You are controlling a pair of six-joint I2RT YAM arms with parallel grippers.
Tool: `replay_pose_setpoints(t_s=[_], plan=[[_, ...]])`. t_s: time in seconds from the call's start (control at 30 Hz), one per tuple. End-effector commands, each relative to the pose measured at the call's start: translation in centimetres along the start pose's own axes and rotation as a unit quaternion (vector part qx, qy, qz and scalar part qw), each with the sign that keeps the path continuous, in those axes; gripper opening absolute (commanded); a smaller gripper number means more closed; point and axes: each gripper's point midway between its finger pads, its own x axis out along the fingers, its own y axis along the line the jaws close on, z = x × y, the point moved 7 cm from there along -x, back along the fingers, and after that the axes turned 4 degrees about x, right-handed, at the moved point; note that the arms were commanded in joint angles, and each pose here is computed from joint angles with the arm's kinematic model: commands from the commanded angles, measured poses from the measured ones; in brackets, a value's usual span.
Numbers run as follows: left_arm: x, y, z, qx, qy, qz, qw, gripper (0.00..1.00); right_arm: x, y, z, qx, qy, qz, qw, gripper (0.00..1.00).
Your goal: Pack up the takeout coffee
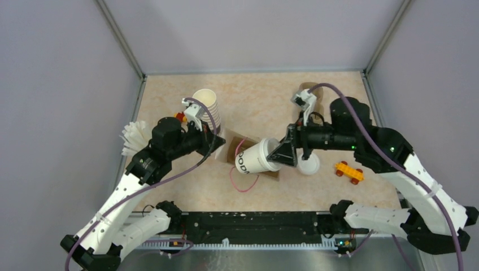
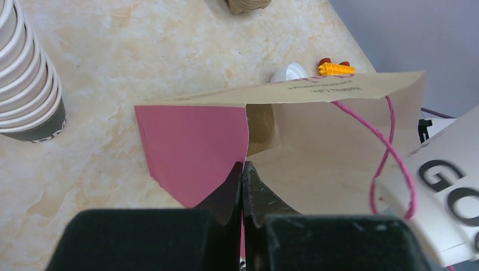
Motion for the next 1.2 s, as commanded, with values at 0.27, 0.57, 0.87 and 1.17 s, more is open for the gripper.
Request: replay_pose_setpoints(t_s=[0.27,0.57,0.87,1.17], plan=[[-0.1,-0.3,2.1,-0.008,-0.021,0.018,1.000,0.00,-0.6,4.1,5.7,-0.079,-0.076,-0.033,0.993,0.57],[-0.3,-0.1,1.7,-0.039,-0.009,0.037,0.999,0.00,0.0,5.9,4.6,-0.058,-0.042,0.050,0.996,0.57],[-1.0,-0.6,1.6,-0.040,-0.008,0.024,0.999,0.00,-0.1,4.7,3.3,-0.071,-0.016,-0.005,0.997,0.56],[-1.8,-1.9,2.2,-0.021,-0.042,-0.029,0.998,0.00,2.3,2.4,1.8,-0.149,0.016,-0.096,0.984,0.55]])
